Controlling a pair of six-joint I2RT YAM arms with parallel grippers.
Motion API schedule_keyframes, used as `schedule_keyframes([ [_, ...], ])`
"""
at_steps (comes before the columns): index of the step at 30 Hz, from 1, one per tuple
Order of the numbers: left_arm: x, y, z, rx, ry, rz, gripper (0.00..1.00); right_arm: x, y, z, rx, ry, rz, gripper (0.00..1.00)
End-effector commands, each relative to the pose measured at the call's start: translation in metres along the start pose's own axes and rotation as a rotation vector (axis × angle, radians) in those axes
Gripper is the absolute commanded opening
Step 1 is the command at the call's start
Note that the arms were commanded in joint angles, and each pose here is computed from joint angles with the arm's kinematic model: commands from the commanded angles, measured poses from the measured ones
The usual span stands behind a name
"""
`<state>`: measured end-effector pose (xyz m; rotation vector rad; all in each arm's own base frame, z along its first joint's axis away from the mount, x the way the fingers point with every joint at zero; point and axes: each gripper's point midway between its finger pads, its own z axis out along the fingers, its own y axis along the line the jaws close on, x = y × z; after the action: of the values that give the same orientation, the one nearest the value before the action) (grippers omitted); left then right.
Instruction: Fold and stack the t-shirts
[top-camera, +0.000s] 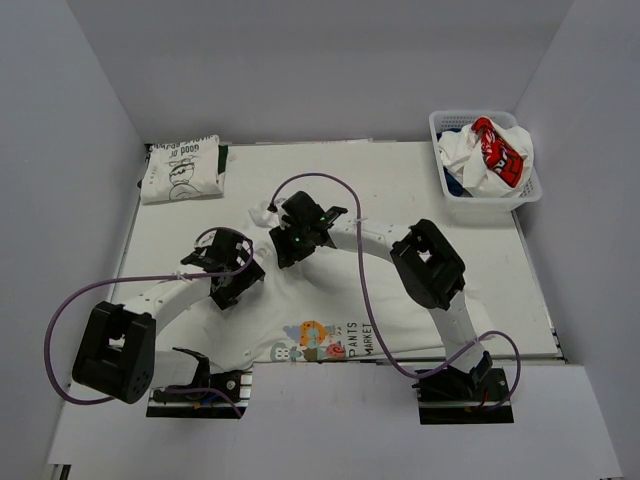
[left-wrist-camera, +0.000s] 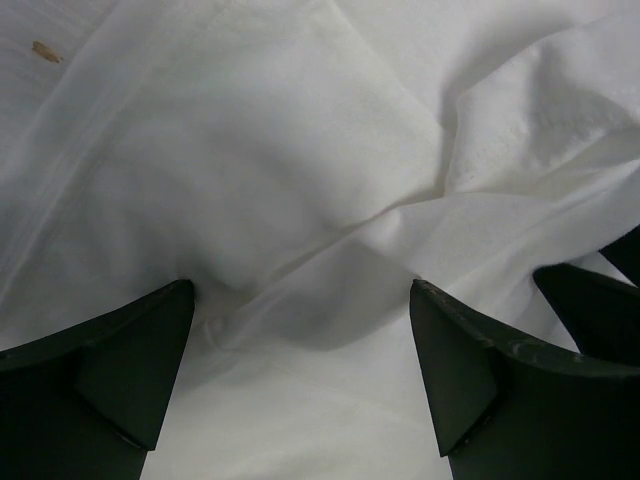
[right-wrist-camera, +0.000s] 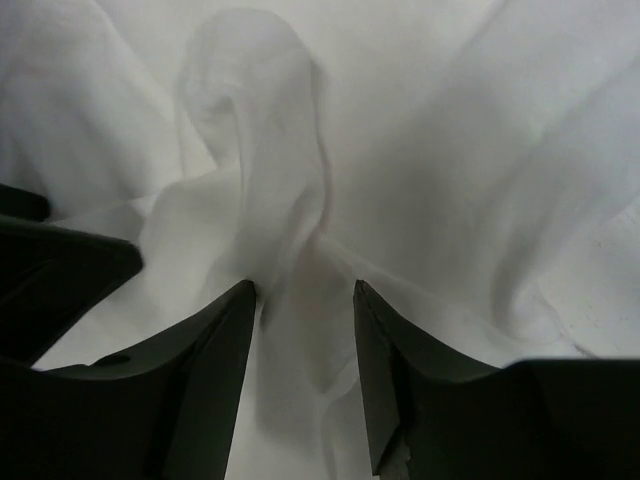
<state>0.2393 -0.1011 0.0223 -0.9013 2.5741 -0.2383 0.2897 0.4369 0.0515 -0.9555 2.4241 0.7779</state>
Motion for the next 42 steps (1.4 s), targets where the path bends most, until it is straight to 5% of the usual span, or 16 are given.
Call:
schedule_keyframes([
  [1,0.025,0.039,0.016,-0.135,0.073,-0.008,1.0,0.005,-0.017,0.006,0.093,0.027,-0.016,0.5],
  [5,0.029,0.045,0.016,-0.144,0.079,-0.006,1.0,0.01,-0.023,0.008,0.108,0.042,-0.011,0.31],
  [7,0.034,0.051,0.019,-0.172,0.096,-0.011,1.0,0.008,-0.017,0.006,0.09,0.034,-0.01,0.11],
  [10,0.038,0.057,0.021,-0.203,0.115,-0.007,1.0,-0.004,-0.013,-0.002,0.08,-0.003,-0.001,0.02],
  [24,0.051,0.078,0.027,-0.307,0.168,0.0,1.0,-0.039,-0.02,-0.068,0.217,-0.211,0.08,0.0],
  [34,0.051,0.078,0.029,-0.322,0.178,0.002,1.0,0.006,-0.057,-0.061,0.376,-0.053,0.201,0.0],
  [38,0.049,0.075,0.028,-0.321,0.177,0.002,1.0,0.012,-0.053,-0.054,0.348,-0.006,0.18,0.32],
  [39,0.049,0.078,0.027,-0.334,0.173,0.005,1.0,0.004,-0.052,-0.056,0.339,-0.021,0.181,0.51],
  [42,0.041,0.075,0.025,-0.336,0.145,0.008,1.0,-0.007,-0.045,-0.062,0.315,-0.052,0.154,0.64],
])
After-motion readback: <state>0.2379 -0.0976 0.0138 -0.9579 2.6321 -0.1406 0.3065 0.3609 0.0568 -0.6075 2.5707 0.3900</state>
